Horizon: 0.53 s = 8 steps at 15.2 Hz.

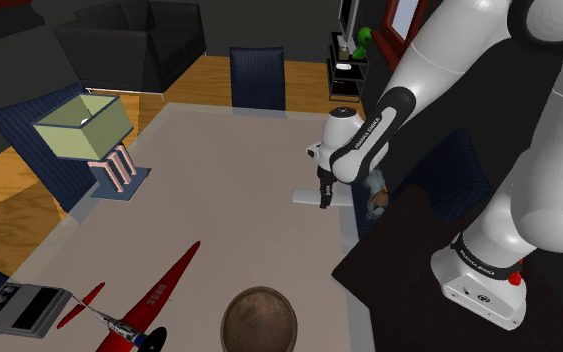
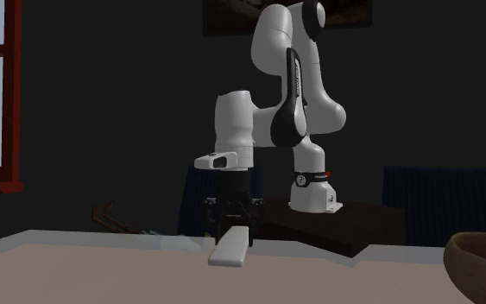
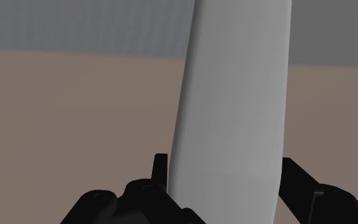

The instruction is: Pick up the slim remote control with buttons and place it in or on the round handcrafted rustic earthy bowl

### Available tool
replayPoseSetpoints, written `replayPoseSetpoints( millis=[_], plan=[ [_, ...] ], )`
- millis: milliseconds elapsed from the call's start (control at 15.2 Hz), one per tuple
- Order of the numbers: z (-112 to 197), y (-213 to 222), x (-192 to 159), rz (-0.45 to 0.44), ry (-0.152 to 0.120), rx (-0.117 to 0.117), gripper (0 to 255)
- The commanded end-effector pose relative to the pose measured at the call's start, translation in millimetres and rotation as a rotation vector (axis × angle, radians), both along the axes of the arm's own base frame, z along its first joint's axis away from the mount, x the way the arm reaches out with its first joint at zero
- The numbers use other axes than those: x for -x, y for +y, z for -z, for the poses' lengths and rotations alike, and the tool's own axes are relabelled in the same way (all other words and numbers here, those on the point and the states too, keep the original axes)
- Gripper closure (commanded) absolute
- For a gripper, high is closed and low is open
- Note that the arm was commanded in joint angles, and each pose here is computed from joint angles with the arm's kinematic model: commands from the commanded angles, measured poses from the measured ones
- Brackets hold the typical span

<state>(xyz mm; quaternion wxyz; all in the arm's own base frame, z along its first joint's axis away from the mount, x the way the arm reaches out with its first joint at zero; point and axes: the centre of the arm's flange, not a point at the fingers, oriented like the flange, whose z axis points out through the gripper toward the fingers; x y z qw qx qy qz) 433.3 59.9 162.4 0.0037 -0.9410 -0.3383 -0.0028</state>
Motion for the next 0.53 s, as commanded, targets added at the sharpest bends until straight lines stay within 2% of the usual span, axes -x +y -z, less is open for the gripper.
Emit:
replayPoseSetpoints(
  millis=[0,462],
  plan=[
    [-10.5,-1.3,0.0,0.0,0.0,0.0,255],
    [-47.5,-1.3,0.0,0.0,0.0,0.0,255]
  ],
)
